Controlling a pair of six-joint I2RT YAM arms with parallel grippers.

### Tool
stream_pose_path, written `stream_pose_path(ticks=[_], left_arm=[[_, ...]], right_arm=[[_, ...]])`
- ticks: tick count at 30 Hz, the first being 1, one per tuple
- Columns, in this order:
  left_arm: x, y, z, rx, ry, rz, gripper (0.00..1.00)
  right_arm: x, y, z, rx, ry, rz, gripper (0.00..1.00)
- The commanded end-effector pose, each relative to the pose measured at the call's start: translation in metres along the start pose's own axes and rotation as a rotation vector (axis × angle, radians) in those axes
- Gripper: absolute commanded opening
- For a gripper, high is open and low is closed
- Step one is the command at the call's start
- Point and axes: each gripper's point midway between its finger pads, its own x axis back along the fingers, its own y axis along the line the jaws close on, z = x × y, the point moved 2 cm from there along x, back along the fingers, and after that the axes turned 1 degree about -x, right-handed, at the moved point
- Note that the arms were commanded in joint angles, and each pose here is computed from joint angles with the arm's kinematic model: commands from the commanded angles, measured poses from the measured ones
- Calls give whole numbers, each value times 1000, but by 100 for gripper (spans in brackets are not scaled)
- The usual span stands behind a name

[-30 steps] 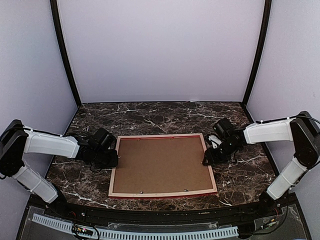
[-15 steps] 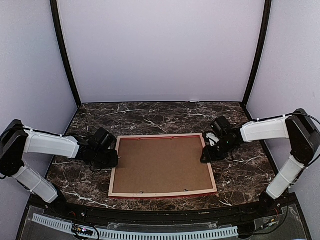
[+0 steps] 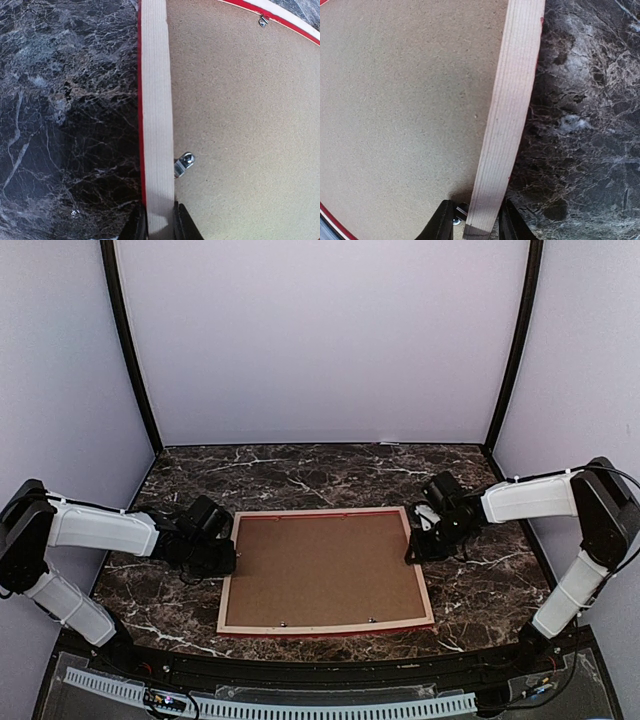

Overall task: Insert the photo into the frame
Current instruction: Press the fastener onto the backboard.

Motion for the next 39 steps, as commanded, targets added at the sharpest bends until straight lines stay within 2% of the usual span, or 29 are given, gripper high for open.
stream_pose_path(ticks=[1, 8, 13, 18, 25, 39], left_arm=[[-7, 14, 29, -22, 110, -43, 15], [-6, 15, 29, -20, 107, -43, 15], [-6, 16, 30, -15, 105, -42, 15], [-5, 16, 30, -15, 104, -41, 15], [-6, 16, 31, -16, 103, -41, 15], [-5, 14, 30, -14, 102, -36, 15]], right_arm=[[-12, 0, 5, 3, 24, -5, 27], [-13, -4, 4, -36, 20, -15, 20], [-13, -2, 1, -73, 11, -69, 18], [-10, 6, -7, -91, -11, -133, 35], [-10, 4, -9, -98, -17, -117, 38], [-13, -9, -10, -106, -21, -33, 17]])
